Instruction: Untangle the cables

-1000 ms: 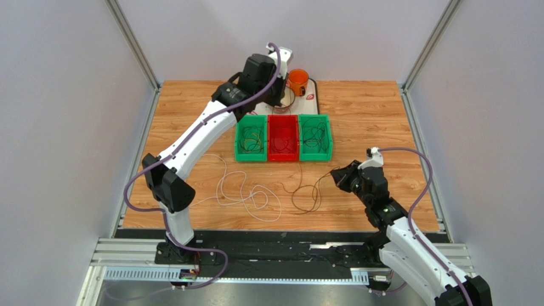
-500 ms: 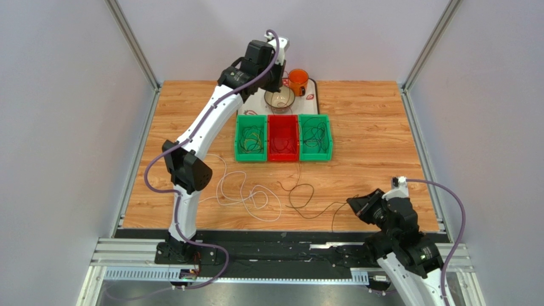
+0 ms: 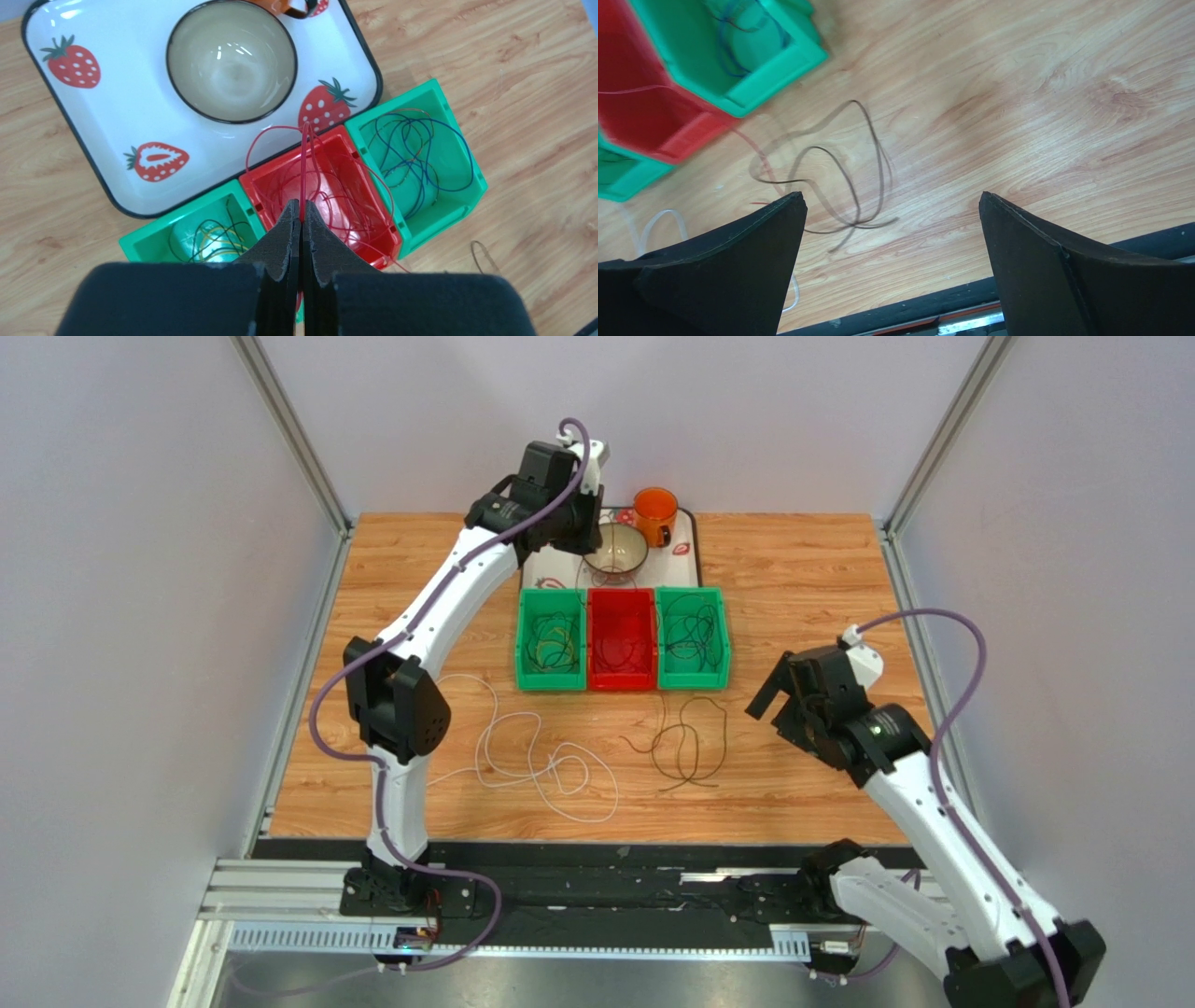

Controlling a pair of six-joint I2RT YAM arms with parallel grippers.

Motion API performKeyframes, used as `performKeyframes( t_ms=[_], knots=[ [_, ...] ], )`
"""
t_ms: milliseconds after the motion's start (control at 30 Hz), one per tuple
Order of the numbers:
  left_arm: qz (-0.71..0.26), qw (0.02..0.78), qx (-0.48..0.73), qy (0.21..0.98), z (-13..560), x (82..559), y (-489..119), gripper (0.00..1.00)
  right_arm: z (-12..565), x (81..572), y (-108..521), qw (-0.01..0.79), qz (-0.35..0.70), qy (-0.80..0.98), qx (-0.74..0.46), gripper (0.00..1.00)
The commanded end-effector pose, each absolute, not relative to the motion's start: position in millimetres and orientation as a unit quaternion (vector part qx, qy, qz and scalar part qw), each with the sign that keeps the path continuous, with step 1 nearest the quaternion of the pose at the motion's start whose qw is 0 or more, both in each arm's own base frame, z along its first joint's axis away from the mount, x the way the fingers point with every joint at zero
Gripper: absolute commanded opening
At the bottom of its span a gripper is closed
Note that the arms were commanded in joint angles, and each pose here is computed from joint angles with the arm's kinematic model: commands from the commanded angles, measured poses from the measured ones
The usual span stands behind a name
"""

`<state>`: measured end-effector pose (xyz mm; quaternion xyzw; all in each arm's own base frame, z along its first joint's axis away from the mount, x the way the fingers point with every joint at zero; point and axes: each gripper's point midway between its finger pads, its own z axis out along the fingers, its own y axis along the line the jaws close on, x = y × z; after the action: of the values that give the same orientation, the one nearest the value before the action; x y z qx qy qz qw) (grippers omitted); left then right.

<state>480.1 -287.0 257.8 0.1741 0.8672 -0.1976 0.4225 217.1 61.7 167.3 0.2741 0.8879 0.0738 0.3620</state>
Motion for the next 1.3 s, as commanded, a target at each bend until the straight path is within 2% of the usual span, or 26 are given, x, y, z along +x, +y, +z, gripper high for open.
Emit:
performKeyframes(
  t_ms=[0,33,67,133,433,1033,1133,1267],
  knots=[
    [-0.237,0.471,0.176,0.831,310.9,466.6,-291.4,0.0,149.0,219.3,71.5,0.334,0.07,0.908,0.242,0.96],
    [-0.238,0.47,0.177,0.831,309.0,466.4,-291.9,0.0,153.8,230.8,87.0,0.354,0.113,0.901,0.226,0.92],
    [-0.238,0.467,0.177,0.833,305.4,465.8,-292.2,0.0,137.7,221.9,106.9,0.324,0.153,0.912,0.201,0.87],
    [-0.24,0.466,0.177,0.833,305.2,465.5,-292.8,0.0,131.9,221.8,135.2,0.316,0.193,0.914,0.167,0.81],
    [-0.251,0.459,0.178,0.833,299.9,463.5,-296.7,0.0,91.4,212.1,220.3,0.266,0.216,0.939,0.015,0.73],
    [-0.252,0.455,0.178,0.835,296.2,461.7,-296.4,0.0,41.8,239.7,238.5,0.232,0.069,0.966,-0.091,0.74],
    [-0.253,0.457,0.179,0.834,297.7,462.2,-296.9,0.0,36.4,240.5,236.7,0.228,0.044,0.968,-0.092,0.72],
    [-0.257,0.456,0.18,0.833,298.5,461.2,-298.2,0.0,31.4,239.2,232.6,0.223,0.017,0.971,-0.09,0.61]
  ],
)
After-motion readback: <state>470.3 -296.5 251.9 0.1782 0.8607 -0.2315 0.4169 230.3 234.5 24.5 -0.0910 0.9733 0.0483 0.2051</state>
